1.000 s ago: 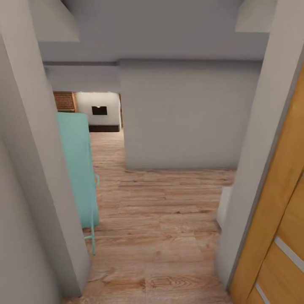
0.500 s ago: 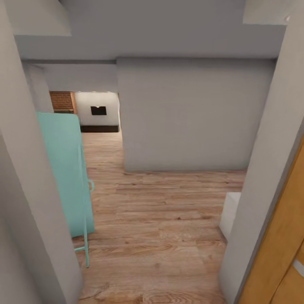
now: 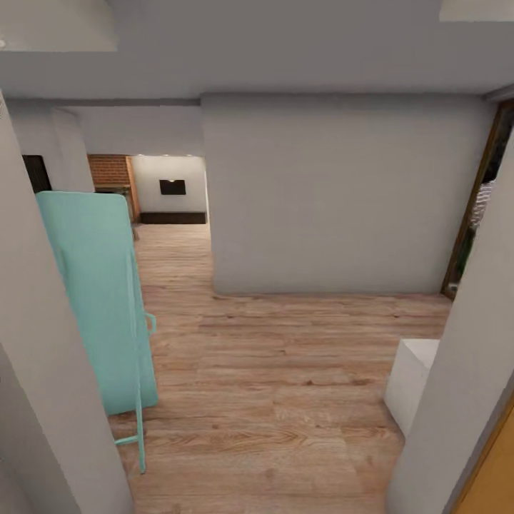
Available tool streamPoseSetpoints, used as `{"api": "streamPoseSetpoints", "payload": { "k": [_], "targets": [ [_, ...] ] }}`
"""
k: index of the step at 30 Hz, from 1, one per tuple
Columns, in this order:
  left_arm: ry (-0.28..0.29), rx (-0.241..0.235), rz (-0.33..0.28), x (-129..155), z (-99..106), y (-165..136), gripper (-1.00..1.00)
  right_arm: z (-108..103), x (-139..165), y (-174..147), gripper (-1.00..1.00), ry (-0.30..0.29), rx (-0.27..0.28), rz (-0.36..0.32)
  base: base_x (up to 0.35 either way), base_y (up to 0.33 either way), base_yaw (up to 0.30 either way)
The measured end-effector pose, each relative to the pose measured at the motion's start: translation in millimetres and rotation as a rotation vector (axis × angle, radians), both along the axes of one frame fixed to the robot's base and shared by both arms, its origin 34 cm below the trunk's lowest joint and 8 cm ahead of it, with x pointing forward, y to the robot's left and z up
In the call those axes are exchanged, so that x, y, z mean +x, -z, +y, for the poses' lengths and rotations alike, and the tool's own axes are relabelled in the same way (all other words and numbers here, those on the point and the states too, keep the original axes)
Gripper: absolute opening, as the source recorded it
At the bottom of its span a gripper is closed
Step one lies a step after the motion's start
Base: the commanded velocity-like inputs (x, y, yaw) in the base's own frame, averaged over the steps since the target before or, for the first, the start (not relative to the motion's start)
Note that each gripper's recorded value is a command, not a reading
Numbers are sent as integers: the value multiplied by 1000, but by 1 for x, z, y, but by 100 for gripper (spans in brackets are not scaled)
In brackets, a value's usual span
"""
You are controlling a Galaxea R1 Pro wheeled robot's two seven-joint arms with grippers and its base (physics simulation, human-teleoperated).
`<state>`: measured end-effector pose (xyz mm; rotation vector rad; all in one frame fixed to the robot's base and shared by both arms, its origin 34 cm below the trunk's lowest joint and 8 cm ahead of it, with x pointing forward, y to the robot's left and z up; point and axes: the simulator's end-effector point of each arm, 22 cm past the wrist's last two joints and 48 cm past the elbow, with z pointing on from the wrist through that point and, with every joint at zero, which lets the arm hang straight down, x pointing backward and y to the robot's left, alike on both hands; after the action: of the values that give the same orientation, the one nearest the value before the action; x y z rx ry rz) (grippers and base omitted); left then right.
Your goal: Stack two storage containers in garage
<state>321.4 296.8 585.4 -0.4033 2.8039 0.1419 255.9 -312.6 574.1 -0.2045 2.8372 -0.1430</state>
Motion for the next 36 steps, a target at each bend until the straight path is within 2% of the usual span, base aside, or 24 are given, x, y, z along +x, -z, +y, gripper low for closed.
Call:
{"api": "streamPoseSetpoints", "payload": {
  "k": [7, 36],
  "targets": [
    [0, 0, 0, 0, 0, 0, 100, -1, 0, 0, 100, 0, -2, 0, 322, -6, 150],
    [0, -1, 0, 0, -1, 0, 100, 3, -1, 1, 100, -3, 1, 7, 322, -80, 4]
  ]
}}
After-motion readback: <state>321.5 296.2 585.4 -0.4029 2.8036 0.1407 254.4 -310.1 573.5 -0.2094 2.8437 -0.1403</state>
